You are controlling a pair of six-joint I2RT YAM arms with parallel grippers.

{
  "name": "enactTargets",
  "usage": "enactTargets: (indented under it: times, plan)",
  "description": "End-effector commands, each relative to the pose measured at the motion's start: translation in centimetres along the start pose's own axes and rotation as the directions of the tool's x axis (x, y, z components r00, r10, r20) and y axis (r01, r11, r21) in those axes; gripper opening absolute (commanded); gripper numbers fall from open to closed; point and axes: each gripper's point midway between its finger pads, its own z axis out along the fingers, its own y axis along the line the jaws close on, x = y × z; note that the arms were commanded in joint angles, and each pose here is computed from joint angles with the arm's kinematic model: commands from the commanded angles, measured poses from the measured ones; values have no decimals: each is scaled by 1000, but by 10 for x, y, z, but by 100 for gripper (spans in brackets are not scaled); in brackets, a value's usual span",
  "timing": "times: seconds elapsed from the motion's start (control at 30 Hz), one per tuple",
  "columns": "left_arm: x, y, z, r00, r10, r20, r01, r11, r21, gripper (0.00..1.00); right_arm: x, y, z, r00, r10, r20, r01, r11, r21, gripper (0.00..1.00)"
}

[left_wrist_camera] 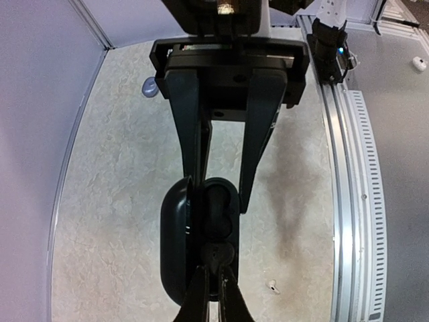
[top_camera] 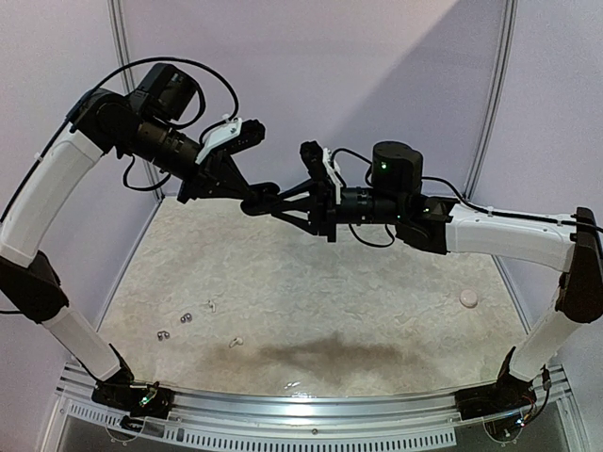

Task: Insert the wireless bluetooth earbuds into the charging case
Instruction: Insert the left earbud into the left side groove of the charging case.

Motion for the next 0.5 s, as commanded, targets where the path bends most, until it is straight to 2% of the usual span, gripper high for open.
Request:
enactTargets:
  times: [0.0,0.3,0.47]
  plan:
    - [36,-32,-1,983,-109,-150,131,981,145,0,-22,-1,-7,998,-29,57,28,999,24,0]
    - [45,-22,-2,979,-85,-187,100,992,75,0,-23,1,-8,998,-32,61,31,999,16,0]
    - [50,-26,0,972,-115,-205,135,987,87,0,-23,0,-8,998,-31,62,30,999,25,0]
